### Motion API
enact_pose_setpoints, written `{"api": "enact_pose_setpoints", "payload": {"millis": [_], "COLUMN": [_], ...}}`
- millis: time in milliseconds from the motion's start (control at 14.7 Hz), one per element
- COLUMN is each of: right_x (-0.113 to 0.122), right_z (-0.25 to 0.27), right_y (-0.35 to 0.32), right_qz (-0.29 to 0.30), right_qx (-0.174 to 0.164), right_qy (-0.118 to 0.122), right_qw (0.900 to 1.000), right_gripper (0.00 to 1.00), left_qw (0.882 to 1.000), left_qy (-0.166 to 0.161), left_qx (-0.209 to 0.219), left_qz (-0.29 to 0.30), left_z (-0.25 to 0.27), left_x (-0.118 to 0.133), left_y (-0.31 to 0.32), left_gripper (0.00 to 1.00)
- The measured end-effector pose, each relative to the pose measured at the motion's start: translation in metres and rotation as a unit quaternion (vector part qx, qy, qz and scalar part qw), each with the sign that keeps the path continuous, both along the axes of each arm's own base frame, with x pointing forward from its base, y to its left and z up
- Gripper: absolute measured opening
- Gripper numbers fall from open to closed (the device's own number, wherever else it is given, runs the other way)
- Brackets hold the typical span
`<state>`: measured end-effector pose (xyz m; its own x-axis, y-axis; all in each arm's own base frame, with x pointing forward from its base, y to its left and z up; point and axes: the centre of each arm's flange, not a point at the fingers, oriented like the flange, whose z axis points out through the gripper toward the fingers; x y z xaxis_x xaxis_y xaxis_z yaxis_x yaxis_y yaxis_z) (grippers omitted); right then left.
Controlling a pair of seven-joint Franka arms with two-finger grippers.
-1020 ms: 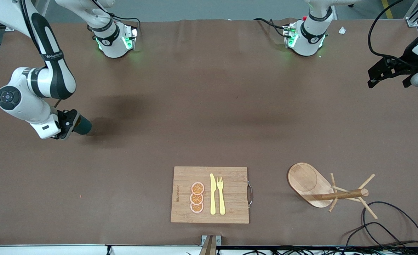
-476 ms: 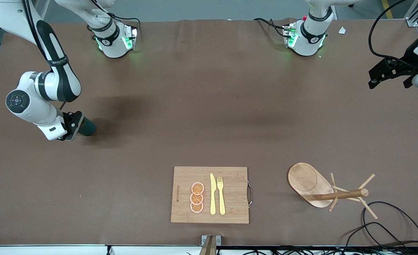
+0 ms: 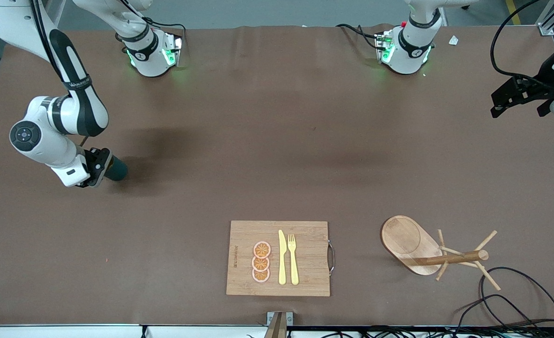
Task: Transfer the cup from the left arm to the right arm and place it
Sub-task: 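Lower the mug onto the table with the right gripper, then open the right gripper and withdraw it from the mug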
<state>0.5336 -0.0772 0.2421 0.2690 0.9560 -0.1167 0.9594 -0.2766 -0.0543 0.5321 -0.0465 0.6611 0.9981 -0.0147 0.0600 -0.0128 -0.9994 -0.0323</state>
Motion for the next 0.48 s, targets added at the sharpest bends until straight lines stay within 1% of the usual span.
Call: {"api": "enact_pose_setpoints", "payload": {"millis": [68, 204, 340, 408, 476], "right_x": [0.000, 0.006, 0.015, 0.020, 0.023], "right_z": [0.003, 0.019, 0.048, 0.064, 0.080], "right_y": [-0.001, -0.003, -0.004, -0.004, -0.006], "right_qz": [-0.014, -0.058, -0.113, -0.138, -0.164], "right_qx": [-0.001, -0.003, 0.007, 0.012, 0.013], "right_qy": [0.009, 0.031, 0.046, 0.048, 0.048], "right_qw": [1.000, 0.998, 0.992, 0.989, 0.985], "right_gripper": [0.52, 0.70, 0.88, 0.99, 1.00], "left_qw": [1.000, 1.000, 1.000, 1.000, 1.000], "left_qy": [0.001, 0.008, 0.018, 0.023, 0.026], "left_qx": [0.000, 0.001, 0.002, 0.002, 0.003], "left_qz": [0.000, 0.000, -0.002, -0.007, -0.012], "left_z": [0.000, -0.002, -0.003, -0.004, -0.005], "left_x": [0.000, -0.002, -0.004, -0.005, -0.006], "left_y": [0.000, 0.000, -0.001, -0.001, -0.003], "left_gripper": [1.00, 1.00, 1.00, 1.00, 1.00]}}
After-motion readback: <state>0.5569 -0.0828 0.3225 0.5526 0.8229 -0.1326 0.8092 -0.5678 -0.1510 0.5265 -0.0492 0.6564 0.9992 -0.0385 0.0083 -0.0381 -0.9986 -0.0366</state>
